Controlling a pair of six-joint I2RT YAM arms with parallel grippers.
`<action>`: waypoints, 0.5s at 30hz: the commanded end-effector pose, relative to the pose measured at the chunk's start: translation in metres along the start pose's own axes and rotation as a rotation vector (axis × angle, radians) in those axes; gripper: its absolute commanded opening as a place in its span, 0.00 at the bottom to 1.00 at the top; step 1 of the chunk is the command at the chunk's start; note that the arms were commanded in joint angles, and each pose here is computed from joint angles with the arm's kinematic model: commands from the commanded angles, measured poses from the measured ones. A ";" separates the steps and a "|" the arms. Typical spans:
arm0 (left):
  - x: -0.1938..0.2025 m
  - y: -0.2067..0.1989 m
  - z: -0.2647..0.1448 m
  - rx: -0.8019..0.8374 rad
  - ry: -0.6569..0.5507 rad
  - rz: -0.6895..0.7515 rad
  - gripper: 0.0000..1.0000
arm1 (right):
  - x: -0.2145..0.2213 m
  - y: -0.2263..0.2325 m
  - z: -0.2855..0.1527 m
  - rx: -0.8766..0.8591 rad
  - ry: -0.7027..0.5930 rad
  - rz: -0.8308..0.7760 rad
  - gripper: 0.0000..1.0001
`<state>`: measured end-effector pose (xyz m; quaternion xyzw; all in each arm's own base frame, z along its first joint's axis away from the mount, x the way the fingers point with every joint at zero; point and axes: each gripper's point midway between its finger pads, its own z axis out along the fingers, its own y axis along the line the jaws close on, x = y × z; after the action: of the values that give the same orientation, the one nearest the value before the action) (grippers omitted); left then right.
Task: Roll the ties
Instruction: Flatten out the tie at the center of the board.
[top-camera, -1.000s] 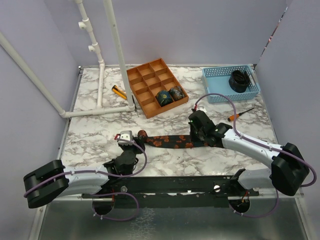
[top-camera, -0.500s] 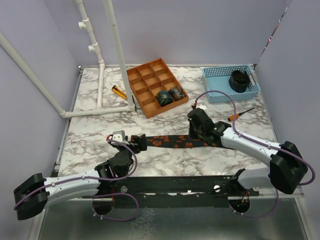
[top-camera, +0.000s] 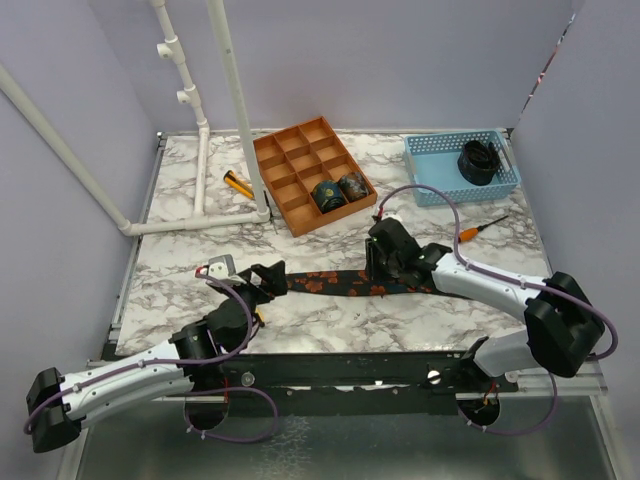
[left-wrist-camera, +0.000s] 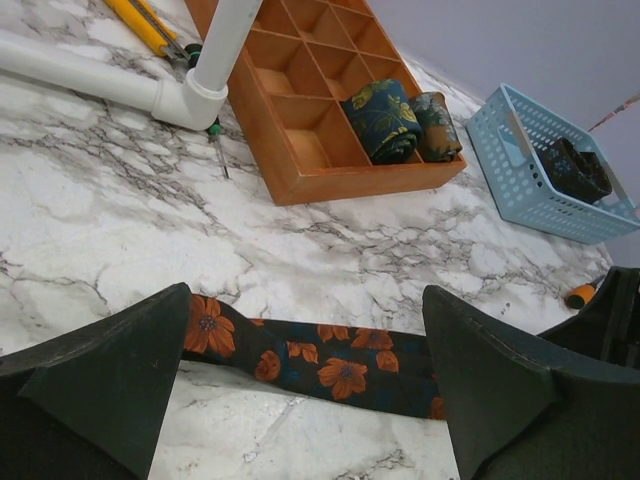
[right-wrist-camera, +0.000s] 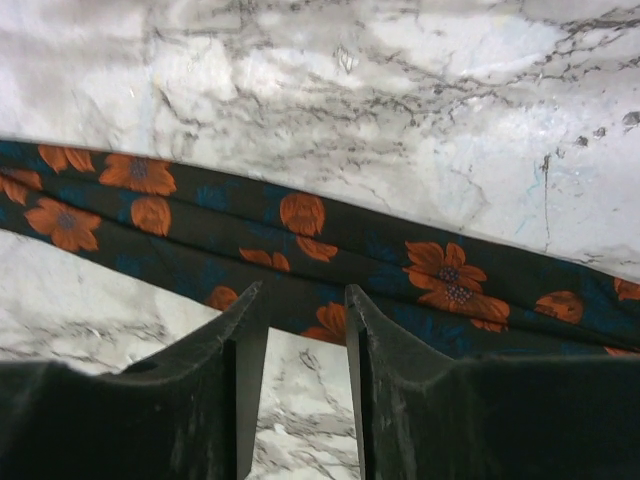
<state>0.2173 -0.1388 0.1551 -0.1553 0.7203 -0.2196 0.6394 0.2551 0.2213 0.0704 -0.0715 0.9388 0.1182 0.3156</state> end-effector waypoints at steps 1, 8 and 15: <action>-0.002 0.004 -0.006 -0.042 0.049 -0.019 0.99 | 0.025 0.004 0.004 -0.036 0.067 -0.046 0.44; -0.023 0.000 -0.011 -0.105 0.089 0.050 0.99 | 0.052 0.002 0.011 -0.002 0.141 -0.089 0.50; -0.032 -0.004 -0.013 -0.115 0.103 0.080 0.99 | 0.075 -0.005 0.021 0.032 0.209 -0.106 0.47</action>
<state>0.2124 -0.1338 0.1945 -0.1627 0.7554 -0.1897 0.6058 0.2194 0.2231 0.0235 -0.1228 0.9561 0.0935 0.2491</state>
